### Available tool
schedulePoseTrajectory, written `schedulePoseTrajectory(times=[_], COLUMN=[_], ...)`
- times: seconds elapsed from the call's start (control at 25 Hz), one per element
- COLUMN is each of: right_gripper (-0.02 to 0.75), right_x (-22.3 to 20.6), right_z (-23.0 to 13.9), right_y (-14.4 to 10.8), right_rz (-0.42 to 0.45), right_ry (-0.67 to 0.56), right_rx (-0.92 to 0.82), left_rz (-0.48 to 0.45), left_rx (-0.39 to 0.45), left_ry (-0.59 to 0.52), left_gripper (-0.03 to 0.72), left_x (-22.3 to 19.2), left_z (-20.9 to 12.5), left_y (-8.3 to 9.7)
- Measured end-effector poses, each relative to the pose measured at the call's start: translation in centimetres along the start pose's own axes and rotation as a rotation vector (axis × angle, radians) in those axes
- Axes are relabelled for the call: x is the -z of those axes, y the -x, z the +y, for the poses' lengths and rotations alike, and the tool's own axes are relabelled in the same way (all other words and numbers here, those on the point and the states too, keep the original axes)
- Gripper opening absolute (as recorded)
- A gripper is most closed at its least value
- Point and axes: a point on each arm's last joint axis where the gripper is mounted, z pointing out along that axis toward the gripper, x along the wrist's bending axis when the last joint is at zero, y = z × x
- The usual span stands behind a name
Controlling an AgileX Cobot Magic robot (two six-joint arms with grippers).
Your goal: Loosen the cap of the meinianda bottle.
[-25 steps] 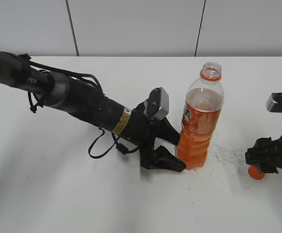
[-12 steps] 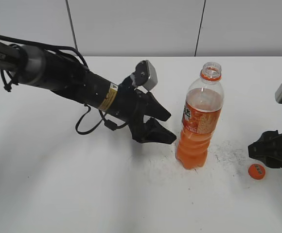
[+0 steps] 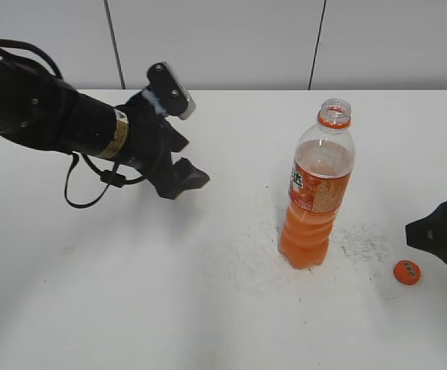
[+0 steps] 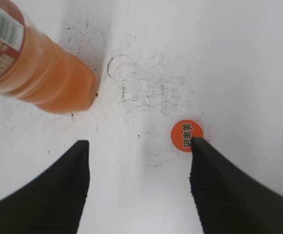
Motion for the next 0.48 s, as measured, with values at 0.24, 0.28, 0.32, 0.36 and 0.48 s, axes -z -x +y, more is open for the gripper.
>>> schedulePoseTrajectory(times=[0.24, 0.28, 0.32, 0.36, 0.48], right_gripper=[0.475, 0.475, 0.475, 0.475, 0.475], right_x=[2.9, 3.3, 3.6, 4.2, 5.3], right_z=[-0.9, -1.1, -1.2, -1.6, -2.5], right_y=[-0.9, -1.0, -1.1, -1.2, -1.6], right_rz=[0.065, 0.075, 0.083, 0.099, 0.132], right_ry=[-0.016, -0.023, -0.03, -0.046, -0.086], right_rx=[0.025, 0.03, 0.033, 0.041, 0.058], left_rz=[0.391, 0.454, 0.504, 0.567, 0.695], left_rx=[0.236, 0.299, 0.392, 0.456, 0.624], left_ry=[-0.143, -0.159, -0.163, -0.181, -0.19], left_gripper=[0.623, 0.62, 0.616, 0.61, 0.577], left_x=[4.9, 6.0, 7.0, 8.0, 11.5], left_z=[-2.1, -2.5, -2.7, -2.8, -2.1], left_y=[-0.9, -1.0, -0.8, -0.8, 0.2])
